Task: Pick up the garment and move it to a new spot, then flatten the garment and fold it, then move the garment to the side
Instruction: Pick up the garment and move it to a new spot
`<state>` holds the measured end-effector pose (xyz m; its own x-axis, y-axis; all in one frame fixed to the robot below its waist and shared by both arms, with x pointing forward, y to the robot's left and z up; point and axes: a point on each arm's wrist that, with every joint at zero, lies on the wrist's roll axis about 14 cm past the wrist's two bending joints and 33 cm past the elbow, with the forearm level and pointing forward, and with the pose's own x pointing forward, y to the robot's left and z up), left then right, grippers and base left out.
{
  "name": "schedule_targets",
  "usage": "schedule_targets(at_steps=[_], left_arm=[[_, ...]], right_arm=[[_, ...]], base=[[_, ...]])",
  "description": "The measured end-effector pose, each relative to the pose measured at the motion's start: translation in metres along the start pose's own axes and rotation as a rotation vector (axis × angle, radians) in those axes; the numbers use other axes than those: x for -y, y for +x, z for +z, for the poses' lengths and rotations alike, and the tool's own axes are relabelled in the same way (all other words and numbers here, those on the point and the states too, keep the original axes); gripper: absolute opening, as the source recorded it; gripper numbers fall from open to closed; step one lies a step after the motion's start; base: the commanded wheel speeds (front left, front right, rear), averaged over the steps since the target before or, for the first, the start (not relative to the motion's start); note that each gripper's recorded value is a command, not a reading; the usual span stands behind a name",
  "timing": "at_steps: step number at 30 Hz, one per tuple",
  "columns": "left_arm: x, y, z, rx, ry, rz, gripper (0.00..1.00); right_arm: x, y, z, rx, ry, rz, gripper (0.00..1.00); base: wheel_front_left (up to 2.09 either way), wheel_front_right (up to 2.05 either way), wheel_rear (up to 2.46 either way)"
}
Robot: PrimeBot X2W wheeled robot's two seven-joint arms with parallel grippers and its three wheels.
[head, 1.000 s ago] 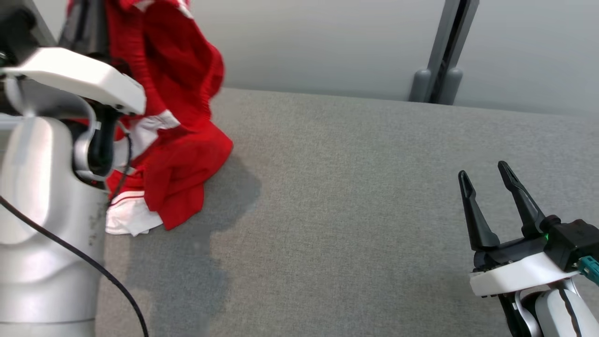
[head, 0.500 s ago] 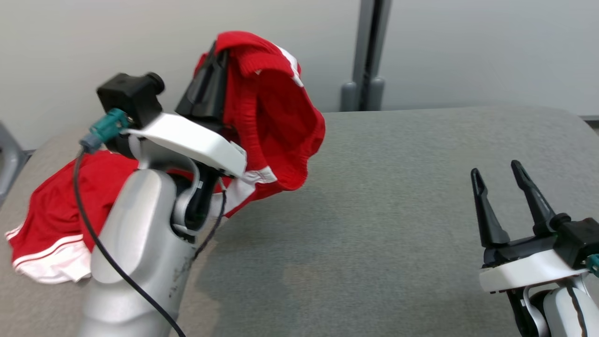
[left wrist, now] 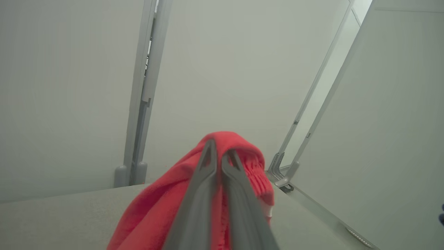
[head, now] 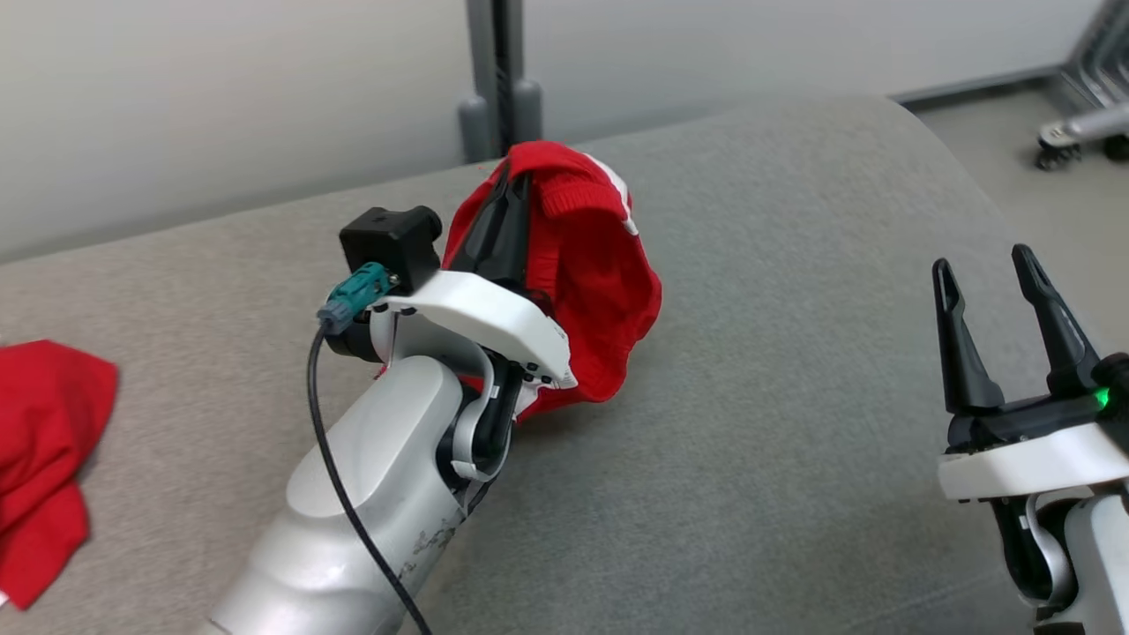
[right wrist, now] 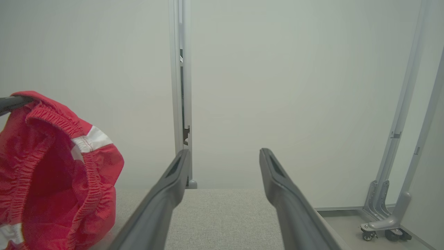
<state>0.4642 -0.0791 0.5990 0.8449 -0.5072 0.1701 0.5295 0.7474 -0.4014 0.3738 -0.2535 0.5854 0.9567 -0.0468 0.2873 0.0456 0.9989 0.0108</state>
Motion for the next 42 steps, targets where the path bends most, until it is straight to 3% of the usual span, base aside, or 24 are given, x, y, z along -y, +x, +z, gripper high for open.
schedule_targets(at_steps=[9,10,11,12,17,22,27,36,39,42], left_arm=[[0.03,0.013,-0.086,-0.219,-0.019,-0.079,0.0],[0.033,0.007,-0.105,-0.273,-0.002,-0.095,0.52],[0.035,0.0,-0.121,-0.322,0.014,-0.113,0.52],[0.036,-0.005,-0.131,-0.353,0.007,-0.117,1.0],[0.028,-0.007,-0.13,-0.363,0.017,-0.091,1.0],[0.01,-0.001,-0.087,-0.238,0.033,-0.024,1.0],[-0.02,-0.016,-0.046,-0.107,0.131,0.057,1.0],[-0.08,-0.089,0.006,0.042,0.317,0.212,1.0],[-0.094,-0.118,0.012,0.061,0.34,0.275,1.0],[-0.109,-0.148,0.013,0.074,0.324,0.366,1.0]], right_arm=[[0.042,-0.012,-0.012,-0.06,-0.035,-0.115,1.0],[0.045,-0.014,-0.013,-0.065,-0.039,-0.124,1.0],[0.047,-0.016,-0.014,-0.071,-0.042,-0.131,1.0],[0.049,-0.017,-0.015,-0.076,-0.045,-0.137,1.0],[0.043,-0.015,-0.016,-0.073,-0.032,-0.126,1.0],[0.028,-0.014,-0.02,-0.075,-0.016,-0.087,1.0],[0.002,-0.014,-0.024,-0.076,0.005,-0.02,1.0],[-0.05,-0.009,-0.028,-0.075,0.029,0.122,1.0],[-0.071,-0.011,-0.031,-0.083,-0.041,0.212,1.0],[-0.084,-0.013,-0.033,-0.087,-0.023,0.238,1.0]], base=[[0.0,0.0,0.0],[0.0,0.0,0.0],[0.0,0.0,0.0],[0.0,0.0,0.0],[0.0,0.0,0.0],[0.0,0.0,0.0],[0.0,0.0,0.0],[0.0,0.0,0.0],[0.0,0.0,0.0],[0.0,0.0,0.0]])
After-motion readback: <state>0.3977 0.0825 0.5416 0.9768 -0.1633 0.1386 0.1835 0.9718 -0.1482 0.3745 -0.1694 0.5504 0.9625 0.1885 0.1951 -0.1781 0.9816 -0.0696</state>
